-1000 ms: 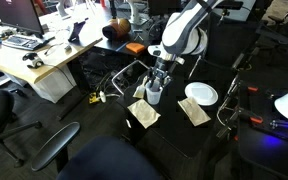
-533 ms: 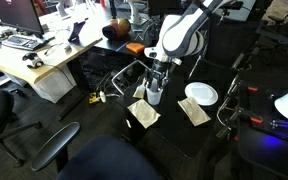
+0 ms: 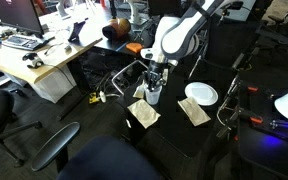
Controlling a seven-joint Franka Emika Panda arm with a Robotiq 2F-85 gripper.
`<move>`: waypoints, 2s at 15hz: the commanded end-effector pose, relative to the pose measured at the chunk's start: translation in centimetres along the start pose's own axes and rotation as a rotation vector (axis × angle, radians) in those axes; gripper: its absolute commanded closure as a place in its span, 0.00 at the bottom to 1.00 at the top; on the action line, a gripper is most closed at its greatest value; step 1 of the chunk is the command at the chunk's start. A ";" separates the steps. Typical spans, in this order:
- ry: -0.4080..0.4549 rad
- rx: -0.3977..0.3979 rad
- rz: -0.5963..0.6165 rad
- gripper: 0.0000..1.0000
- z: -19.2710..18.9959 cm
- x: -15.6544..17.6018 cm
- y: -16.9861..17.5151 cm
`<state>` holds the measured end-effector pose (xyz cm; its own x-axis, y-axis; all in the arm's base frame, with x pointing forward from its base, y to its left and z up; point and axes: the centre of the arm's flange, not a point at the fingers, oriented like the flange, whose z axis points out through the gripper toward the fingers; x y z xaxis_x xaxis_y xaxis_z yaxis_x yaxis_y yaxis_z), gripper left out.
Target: Pick up the pen from the plastic cup and put it on the table.
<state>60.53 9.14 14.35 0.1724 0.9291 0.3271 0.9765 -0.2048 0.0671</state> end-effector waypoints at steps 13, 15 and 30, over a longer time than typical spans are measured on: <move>0.115 -0.127 0.063 0.97 -13.3 2.2 -3.0; 0.147 -0.142 0.060 0.97 -15.4 3.0 -4.3; 0.135 -0.168 0.431 0.97 -20.5 4.8 -13.3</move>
<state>47.41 10.19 33.91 0.4422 0.7330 0.5168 0.8214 -0.5625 0.0950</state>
